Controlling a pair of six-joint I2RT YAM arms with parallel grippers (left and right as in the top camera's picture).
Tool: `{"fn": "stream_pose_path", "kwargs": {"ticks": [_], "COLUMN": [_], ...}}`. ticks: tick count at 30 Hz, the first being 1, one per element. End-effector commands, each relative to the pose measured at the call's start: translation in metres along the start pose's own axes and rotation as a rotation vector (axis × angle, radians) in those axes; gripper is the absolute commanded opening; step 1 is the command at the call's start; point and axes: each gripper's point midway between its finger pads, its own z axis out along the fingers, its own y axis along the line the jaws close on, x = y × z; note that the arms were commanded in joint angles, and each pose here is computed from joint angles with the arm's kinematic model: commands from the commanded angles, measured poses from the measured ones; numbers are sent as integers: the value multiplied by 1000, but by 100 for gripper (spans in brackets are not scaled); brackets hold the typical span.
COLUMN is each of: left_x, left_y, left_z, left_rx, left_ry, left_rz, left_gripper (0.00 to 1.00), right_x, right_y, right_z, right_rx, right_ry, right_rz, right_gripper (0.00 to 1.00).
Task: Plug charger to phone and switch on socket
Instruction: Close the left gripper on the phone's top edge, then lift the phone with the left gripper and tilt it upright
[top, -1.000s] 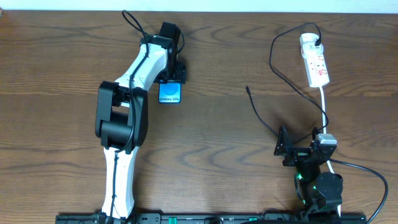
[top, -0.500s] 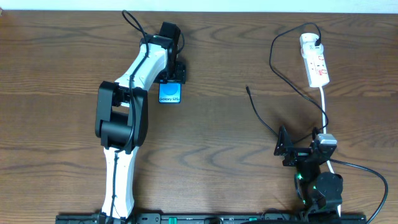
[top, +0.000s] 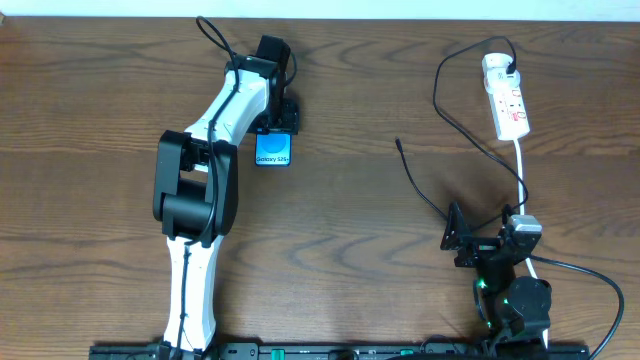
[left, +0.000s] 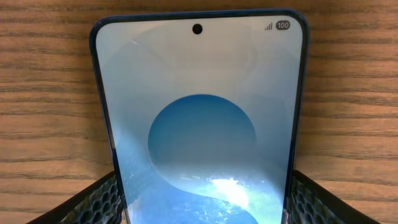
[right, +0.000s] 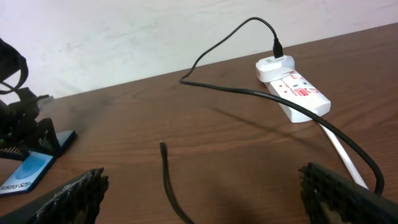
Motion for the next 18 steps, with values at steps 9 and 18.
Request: {"fn": "stream_pose_path", "kwargs": {"ticks": [9, 18], "left_x": [1, -9], "left_y": [0, -2], "left_z": [-10, -37], "left_rx": [0, 12], "left_ry": [-6, -64], "left_rz": [7, 6], "left_gripper": [7, 8], "right_x": [0, 0], "right_y": [-1, -1], "right_z": [0, 0], "right_rx": [5, 5], "right_ry": [-2, -2], "right_rz": [-13, -13], "right_gripper": [99, 99]}}
